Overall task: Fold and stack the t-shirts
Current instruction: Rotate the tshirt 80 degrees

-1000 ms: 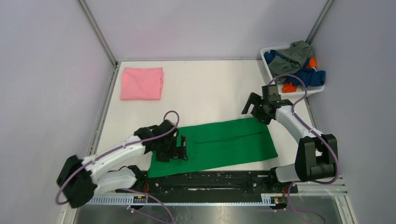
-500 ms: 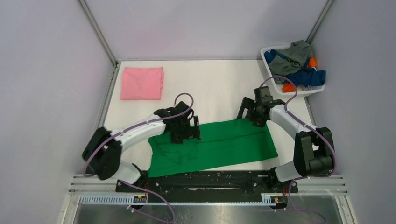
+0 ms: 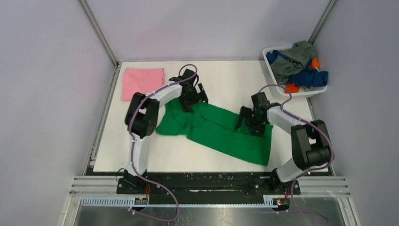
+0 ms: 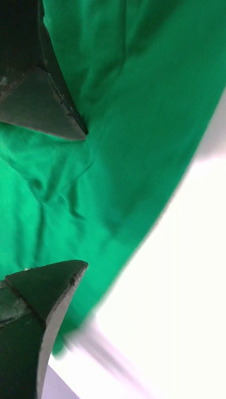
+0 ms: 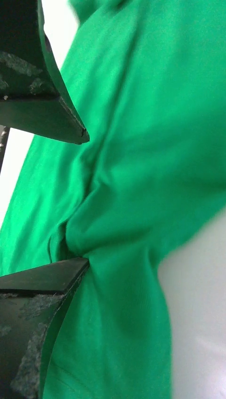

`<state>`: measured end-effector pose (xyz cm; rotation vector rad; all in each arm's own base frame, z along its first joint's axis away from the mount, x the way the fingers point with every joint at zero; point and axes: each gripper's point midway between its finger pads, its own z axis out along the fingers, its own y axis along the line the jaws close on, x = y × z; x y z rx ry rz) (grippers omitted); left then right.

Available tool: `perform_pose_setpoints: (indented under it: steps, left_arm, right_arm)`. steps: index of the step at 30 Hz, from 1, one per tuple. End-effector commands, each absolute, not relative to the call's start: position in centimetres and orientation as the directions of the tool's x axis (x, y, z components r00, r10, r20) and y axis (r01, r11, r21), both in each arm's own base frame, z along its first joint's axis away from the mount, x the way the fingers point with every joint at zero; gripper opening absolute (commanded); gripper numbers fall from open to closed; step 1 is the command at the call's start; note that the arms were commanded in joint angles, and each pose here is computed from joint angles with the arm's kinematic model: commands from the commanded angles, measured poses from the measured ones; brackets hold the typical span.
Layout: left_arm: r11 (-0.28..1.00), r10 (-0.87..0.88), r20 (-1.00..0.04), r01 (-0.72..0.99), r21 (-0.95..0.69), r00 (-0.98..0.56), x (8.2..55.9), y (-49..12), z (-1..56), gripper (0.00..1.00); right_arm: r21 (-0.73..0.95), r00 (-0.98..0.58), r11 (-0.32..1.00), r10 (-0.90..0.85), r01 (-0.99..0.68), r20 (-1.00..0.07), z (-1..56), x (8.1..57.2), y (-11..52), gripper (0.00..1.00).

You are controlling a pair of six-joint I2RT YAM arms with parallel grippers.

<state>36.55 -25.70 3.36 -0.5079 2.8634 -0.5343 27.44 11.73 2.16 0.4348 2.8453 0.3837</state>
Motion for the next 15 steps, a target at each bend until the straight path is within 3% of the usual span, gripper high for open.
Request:
perform_pose_setpoints:
  steps: [1, 5, 9, 15]
  left_arm:
    - [0.864, -0.339, -0.326, -0.155, -0.480, -0.882, 49.5, -29.0, 3.5, 0.99]
    - [0.685, -0.370, -0.409, 0.053, -0.727, -0.834, 57.3, -36.7, 8.2, 0.99]
    - [0.460, -0.507, -0.390, 0.141, -0.877, -0.769, 60.3, -39.8, 10.9, 0.99]
    - [0.524, -0.545, -0.454, 0.136, -0.841, -0.705, 61.9, -38.4, 11.1, 0.99]
  right_arm:
    - [0.321, -0.983, 0.933, 0.184, 0.165, -0.030, 1.8, 20.3, 13.6, 1.00]
    - [0.399, -0.995, 0.914, -0.088, -0.066, 0.037, 2.7, 15.5, 17.3, 0.99]
    - [0.484, -0.968, 0.851, -0.250, -0.204, 0.033, 3.9, 13.0, 20.2, 0.99]
    - [0.464, -0.965, 0.850, -0.256, -0.249, -0.048, 5.5, 14.0, 20.1, 1.00]
